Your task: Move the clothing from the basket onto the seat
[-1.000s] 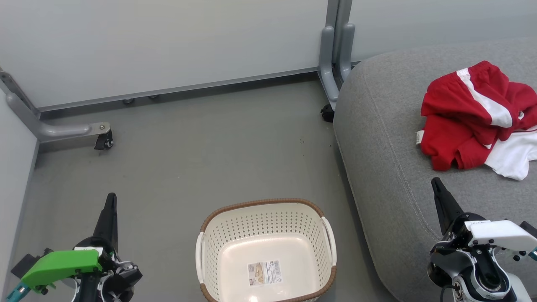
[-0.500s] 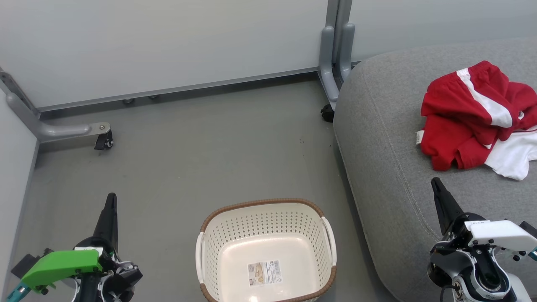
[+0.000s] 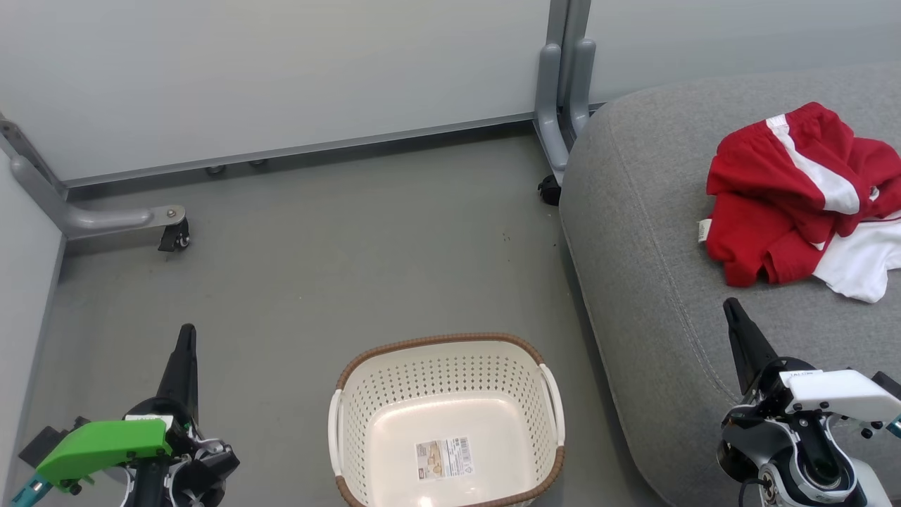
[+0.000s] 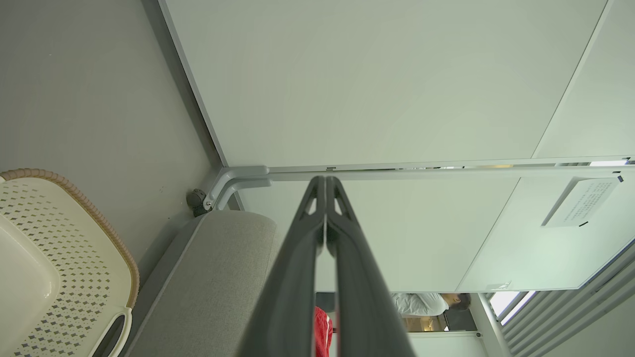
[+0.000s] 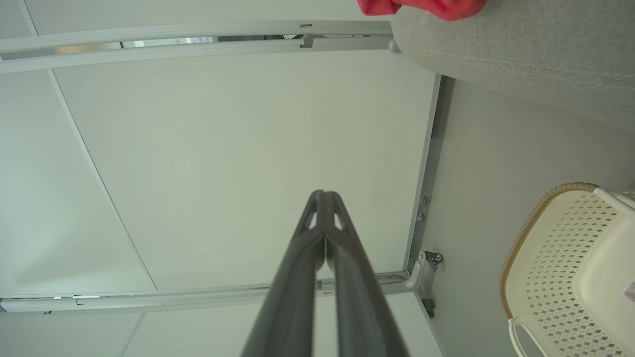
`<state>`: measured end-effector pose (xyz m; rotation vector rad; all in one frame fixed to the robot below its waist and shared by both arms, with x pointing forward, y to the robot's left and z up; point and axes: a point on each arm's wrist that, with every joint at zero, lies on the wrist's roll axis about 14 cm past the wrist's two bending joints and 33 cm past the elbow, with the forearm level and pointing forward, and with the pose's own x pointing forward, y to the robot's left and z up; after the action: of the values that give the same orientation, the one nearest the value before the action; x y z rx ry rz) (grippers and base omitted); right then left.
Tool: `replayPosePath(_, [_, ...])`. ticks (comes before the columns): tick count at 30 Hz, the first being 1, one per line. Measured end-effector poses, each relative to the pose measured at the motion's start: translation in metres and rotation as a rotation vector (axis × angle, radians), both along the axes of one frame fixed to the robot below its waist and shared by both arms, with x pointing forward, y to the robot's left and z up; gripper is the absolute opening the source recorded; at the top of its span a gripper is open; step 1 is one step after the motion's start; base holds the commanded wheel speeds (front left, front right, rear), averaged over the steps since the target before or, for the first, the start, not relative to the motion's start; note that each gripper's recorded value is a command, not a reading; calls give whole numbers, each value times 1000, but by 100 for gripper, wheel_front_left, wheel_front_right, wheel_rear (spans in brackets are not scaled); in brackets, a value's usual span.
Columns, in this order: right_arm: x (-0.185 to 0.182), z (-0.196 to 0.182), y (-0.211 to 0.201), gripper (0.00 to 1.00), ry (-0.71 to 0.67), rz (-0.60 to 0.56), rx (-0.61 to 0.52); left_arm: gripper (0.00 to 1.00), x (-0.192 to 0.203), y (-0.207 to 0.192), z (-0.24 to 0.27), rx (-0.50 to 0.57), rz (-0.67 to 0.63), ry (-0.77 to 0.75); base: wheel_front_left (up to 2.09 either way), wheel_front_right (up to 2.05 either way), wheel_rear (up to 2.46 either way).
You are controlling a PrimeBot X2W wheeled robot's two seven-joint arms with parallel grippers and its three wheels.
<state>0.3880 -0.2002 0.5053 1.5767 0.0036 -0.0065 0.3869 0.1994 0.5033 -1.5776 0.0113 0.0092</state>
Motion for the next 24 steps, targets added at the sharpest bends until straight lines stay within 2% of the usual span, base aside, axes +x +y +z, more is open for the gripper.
replayPosePath(24, [0, 0, 0, 0, 0, 2, 0, 0, 0, 0, 0, 0, 2, 0, 0, 0, 0])
